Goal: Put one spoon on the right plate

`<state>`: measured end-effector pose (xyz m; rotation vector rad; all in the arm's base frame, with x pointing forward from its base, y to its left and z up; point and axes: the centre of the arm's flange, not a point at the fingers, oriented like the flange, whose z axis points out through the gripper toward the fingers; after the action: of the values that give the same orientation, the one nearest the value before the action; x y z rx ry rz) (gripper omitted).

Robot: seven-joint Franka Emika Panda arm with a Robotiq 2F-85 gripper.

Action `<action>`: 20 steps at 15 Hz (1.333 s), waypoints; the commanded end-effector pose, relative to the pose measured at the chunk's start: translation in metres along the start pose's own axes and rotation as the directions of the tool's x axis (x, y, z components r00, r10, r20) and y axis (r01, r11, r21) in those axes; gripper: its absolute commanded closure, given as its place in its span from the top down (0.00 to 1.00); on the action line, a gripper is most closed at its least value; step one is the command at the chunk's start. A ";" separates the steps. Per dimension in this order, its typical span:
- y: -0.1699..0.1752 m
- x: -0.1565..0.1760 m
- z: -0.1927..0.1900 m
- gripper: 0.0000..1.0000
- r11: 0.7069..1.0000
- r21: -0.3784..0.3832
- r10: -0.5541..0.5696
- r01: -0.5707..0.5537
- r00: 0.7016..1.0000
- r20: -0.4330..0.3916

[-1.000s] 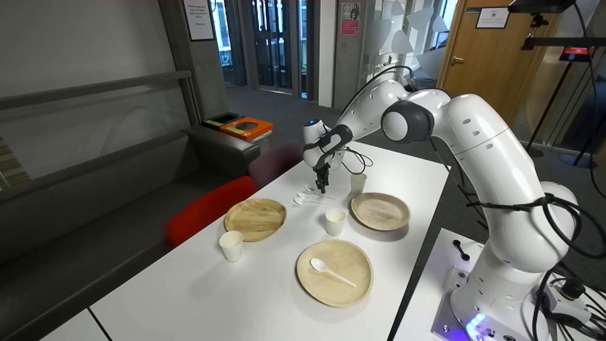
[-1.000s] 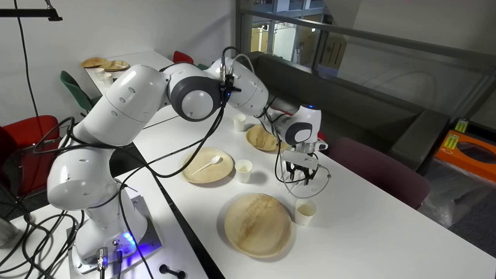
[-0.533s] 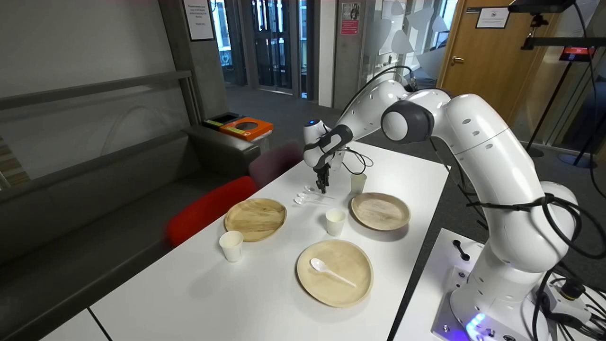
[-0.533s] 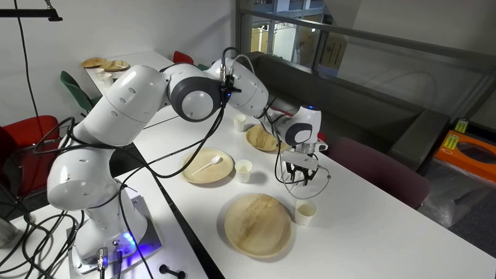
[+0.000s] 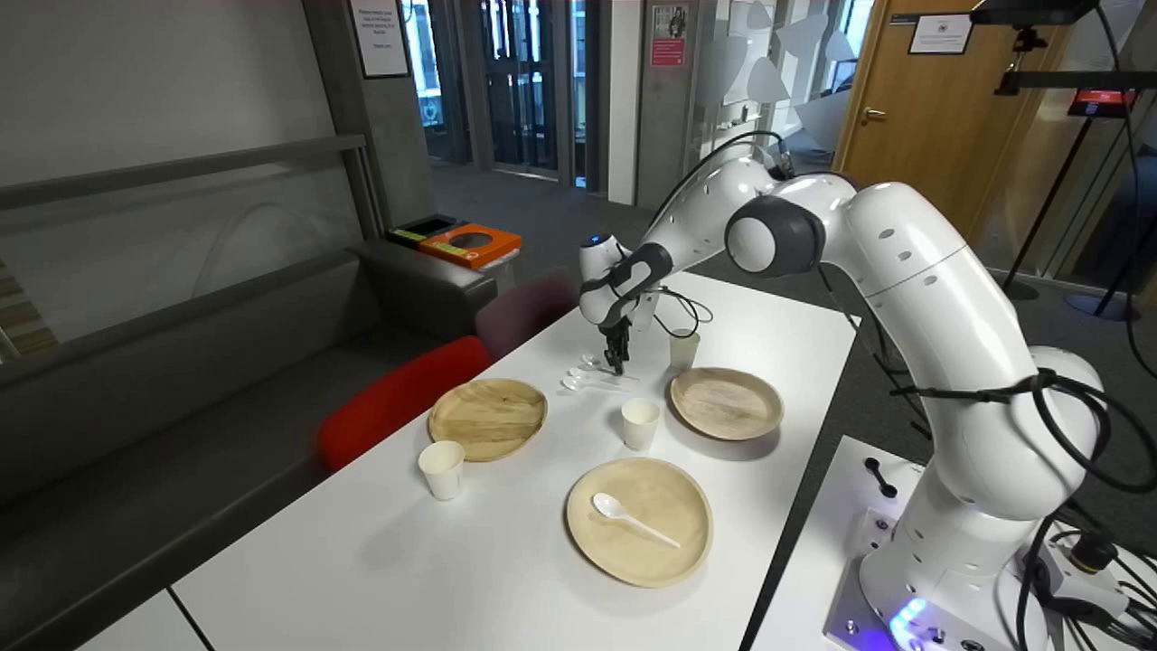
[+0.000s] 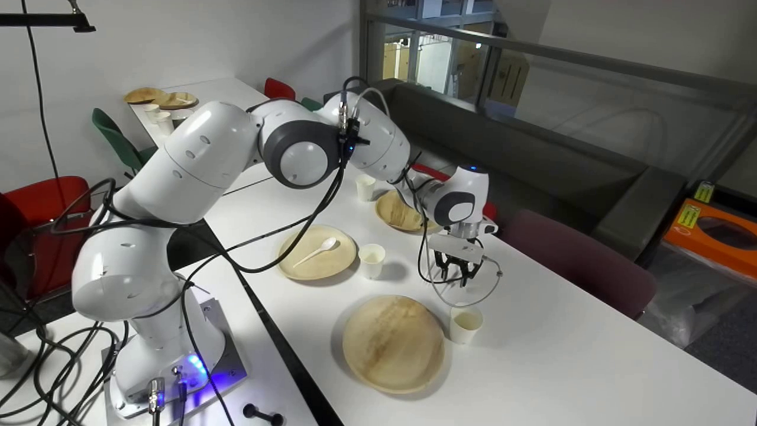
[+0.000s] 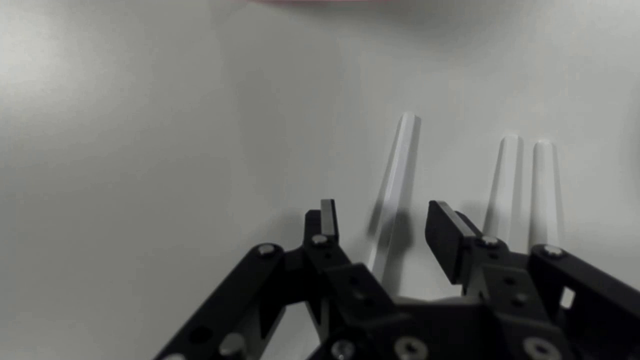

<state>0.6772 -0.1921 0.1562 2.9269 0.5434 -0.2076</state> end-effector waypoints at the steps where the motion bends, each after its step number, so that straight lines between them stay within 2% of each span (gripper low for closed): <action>1: 0.004 0.000 0.001 0.53 0.999 0.018 -0.030 0.030 1.000 -0.004; 2: 0.004 0.000 0.003 0.52 0.999 0.021 -0.031 0.031 1.000 -0.002; 3: 0.003 0.001 0.004 0.37 0.999 0.024 -0.031 0.031 1.000 -0.001; 4: 0.002 0.001 0.005 0.28 0.999 0.026 -0.032 0.032 0.999 0.000; 5: 0.002 0.001 0.005 0.26 0.999 0.026 -0.032 0.032 0.999 0.000; 8: 0.003 0.002 0.005 0.04 0.999 0.028 -0.032 0.032 0.999 -0.003; 9: 0.002 0.002 0.006 0.00 0.999 0.028 -0.032 0.032 0.999 -0.003; 20: 0.009 -0.014 -0.009 0.01 1.000 0.009 -0.013 0.014 0.999 -0.037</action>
<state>0.6766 -0.1950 0.1470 2.9413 0.5382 -0.2125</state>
